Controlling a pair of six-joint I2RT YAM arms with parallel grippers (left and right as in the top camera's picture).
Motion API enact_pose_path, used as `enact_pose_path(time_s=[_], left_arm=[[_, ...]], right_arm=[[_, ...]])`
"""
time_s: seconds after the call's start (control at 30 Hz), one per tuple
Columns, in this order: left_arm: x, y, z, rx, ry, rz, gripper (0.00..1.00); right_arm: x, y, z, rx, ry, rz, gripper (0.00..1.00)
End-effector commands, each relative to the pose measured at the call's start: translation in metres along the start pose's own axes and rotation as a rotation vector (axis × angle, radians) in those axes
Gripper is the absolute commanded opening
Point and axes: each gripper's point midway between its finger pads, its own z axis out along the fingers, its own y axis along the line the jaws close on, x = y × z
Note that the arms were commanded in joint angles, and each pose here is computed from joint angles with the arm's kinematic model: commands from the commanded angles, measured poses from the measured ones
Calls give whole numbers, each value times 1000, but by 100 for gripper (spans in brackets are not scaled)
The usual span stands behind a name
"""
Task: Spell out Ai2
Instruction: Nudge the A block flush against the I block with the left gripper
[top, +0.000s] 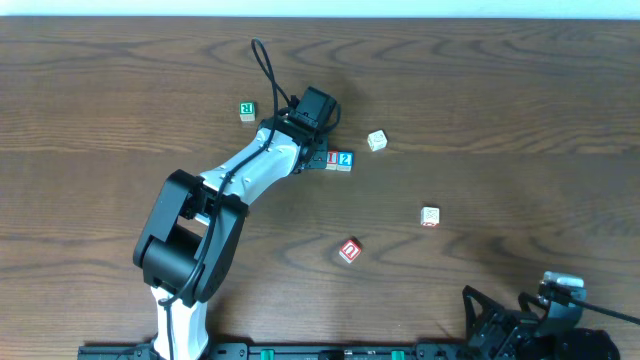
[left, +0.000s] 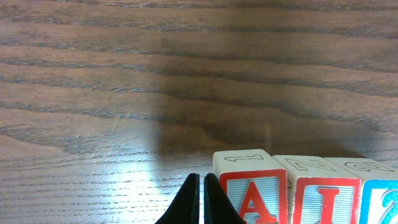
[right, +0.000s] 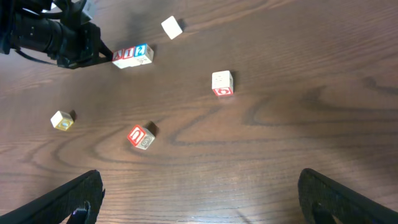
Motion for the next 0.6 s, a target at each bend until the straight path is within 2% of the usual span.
enact_pose_path(time_s=[0.0,0.57], left_arm=[[4,5,7,-21,12,10,6],[1,3,7,-14,2,27,6]], right_arm=[[0,-1,-1,0,-3,12,99],[0,-1,-1,0,-3,12,99]])
